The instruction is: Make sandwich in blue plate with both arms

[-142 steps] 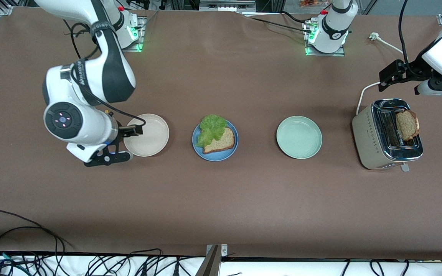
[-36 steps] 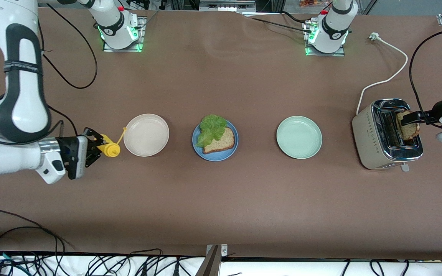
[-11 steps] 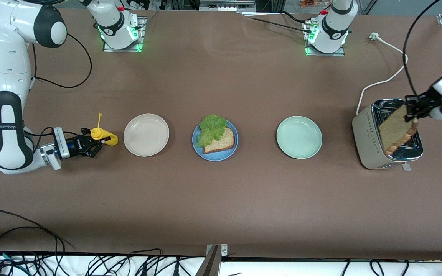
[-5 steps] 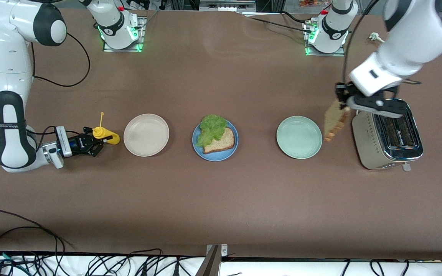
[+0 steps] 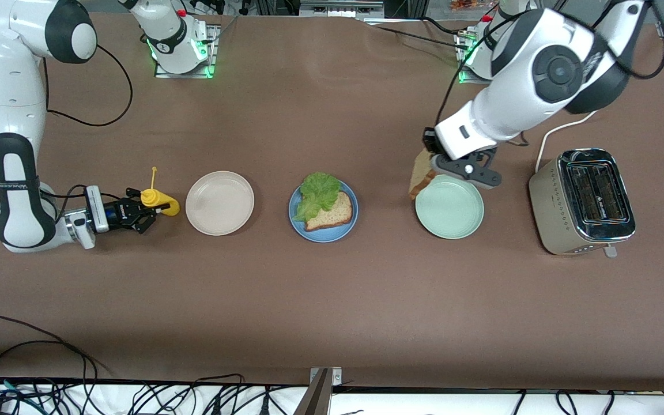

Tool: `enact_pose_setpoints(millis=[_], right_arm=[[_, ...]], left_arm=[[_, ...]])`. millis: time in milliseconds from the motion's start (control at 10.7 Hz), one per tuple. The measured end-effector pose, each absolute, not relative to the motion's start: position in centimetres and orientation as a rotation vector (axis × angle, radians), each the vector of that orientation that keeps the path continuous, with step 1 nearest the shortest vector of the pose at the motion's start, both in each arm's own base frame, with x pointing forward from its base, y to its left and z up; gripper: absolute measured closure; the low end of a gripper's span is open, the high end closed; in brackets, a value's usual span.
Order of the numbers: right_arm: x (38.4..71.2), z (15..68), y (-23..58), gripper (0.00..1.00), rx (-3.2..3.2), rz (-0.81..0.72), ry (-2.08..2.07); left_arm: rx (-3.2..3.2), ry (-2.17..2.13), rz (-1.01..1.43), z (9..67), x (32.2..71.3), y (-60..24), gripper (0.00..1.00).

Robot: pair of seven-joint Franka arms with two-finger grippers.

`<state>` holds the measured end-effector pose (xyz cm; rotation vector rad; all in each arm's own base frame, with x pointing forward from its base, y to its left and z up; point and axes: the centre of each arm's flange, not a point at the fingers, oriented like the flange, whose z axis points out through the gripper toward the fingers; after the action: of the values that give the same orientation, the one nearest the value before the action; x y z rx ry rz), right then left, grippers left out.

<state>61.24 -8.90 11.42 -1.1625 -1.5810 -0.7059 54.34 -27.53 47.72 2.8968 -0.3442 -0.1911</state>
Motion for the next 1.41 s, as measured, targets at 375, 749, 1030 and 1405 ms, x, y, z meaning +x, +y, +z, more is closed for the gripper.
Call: enact_pose_setpoints(millis=[375, 749, 1030, 1405], right_arm=[[62.3, 14.3, -9.5, 0.28, -1.182, -0.713, -1.645], [63.2, 17.9, -11.9, 0.0, -1.327, -0.604, -1.715], [63.5, 23.2, -13.7, 0.0, -1.542, -0.366, -1.694], [64.2, 32.2, -13.4, 0.0, -1.891, -0.125, -1.614]], left_arm=[[2.765, -0.243, -0.089, 43.8, 55.1, -34.7, 0.91], [2.713, -0.164, -0.008, 42.8, 53.8, -39.2, 0.91], [2.713, -0.113, 0.089, 39.1, 50.7, -43.1, 0.91], [2.64, -0.092, 0.101, 35.1, 49.7, -44.0, 0.91]])
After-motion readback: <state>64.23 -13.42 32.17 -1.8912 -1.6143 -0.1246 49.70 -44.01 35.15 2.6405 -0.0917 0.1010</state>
